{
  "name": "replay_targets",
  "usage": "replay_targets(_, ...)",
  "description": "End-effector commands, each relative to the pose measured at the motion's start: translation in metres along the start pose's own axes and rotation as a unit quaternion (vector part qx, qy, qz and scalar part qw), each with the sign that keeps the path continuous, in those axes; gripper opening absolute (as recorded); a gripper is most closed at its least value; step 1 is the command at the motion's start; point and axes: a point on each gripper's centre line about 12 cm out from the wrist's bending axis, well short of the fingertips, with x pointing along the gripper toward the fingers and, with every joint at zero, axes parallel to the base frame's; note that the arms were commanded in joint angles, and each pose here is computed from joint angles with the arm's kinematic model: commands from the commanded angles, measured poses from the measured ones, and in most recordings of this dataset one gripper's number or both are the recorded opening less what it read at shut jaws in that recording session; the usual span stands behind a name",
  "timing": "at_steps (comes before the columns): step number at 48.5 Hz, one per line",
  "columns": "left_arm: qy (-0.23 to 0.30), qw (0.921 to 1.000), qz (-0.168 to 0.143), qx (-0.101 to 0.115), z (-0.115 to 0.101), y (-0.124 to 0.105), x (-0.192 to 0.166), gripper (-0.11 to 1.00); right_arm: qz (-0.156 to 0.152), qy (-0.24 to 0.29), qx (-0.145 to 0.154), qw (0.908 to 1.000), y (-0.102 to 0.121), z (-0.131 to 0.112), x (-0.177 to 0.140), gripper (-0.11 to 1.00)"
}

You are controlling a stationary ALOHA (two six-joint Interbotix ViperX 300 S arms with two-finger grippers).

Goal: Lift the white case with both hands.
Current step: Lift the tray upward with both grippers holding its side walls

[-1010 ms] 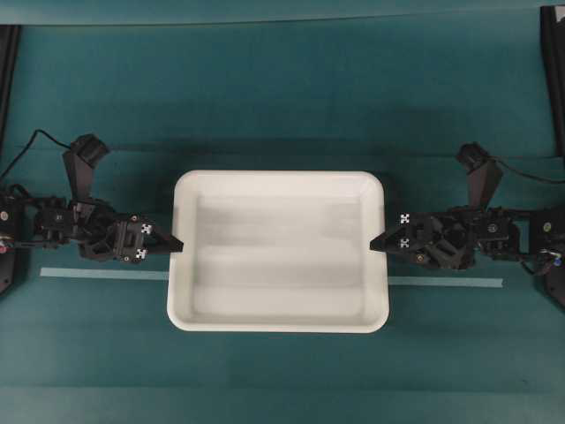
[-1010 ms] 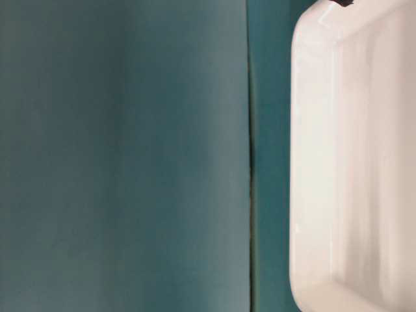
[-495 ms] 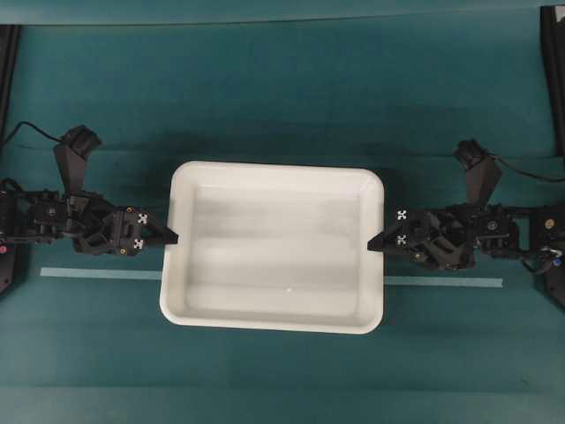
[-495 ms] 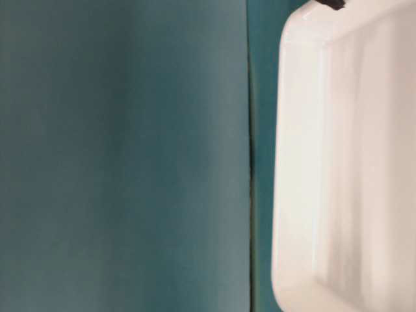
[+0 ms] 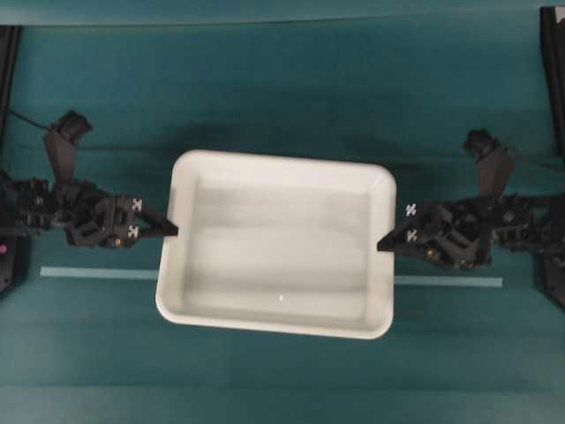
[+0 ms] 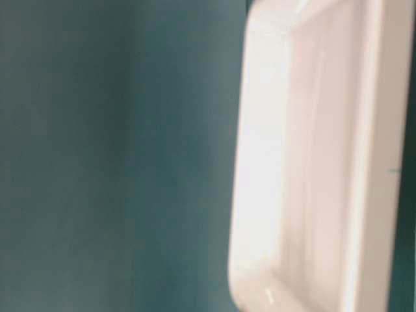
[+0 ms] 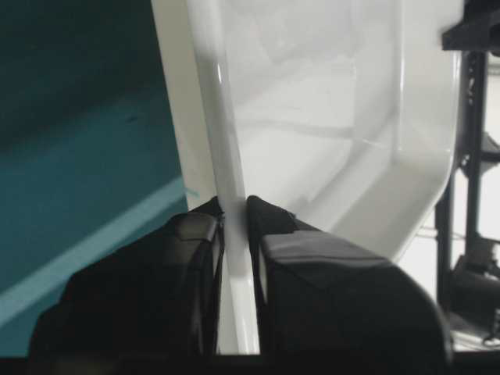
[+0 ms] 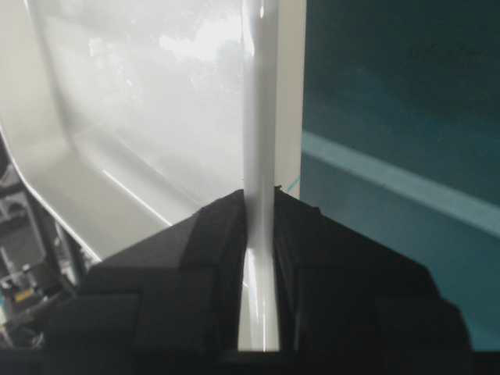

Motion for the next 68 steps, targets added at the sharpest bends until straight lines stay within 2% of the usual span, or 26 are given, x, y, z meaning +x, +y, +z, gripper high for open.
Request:
replay_targets(1, -0.001, 0.9996, -0.029, 0.006, 0.003, -0.03, -0.002, 0.09, 0.023, 0.001, 0.001, 0.9997, 0.026, 0.001, -0.008, 0.11)
replay_targets(16, -0.011, 0.9978, -0.065, 0.004, 0.011, -0.059, -0.028, 0.09, 0.035, 0.003, -0.006, 0.9994, 0.057, 0.006, -0.052, 0.1)
replay_targets(25, -0.011, 0.9964, -0.081, -0.025, 0.014, -0.076, -0.041, 0.07, 0.035, 0.009, -0.009, 0.9993, 0.071, 0.004, -0.066, 0.11)
replay_targets(34, -0.005, 0.9937, -0.109, -0.025, 0.012, -0.095, -0.05, 0.07, 0.044, 0.011, -0.009, 0.999, 0.082, 0.003, -0.07, 0.11)
replay_targets(42, -0.008, 0.9915, -0.127, -0.025, 0.016, -0.114, -0.055, 0.07, 0.067, 0.012, -0.009, 0.9976, 0.099, 0.002, -0.078, 0.11)
replay_targets(48, -0.007, 0.9907, -0.133, -0.026, 0.017, -0.125, -0.058, 0.07, 0.083, 0.013, -0.01, 0.9964, 0.113, 0.001, -0.087, 0.1)
replay_targets(68, -0.01, 0.9868, -0.16, -0.025, 0.024, -0.156, -0.086, 0.07, 0.099, 0.023, -0.015, 0.9947, 0.15, -0.003, -0.122, 0.1)
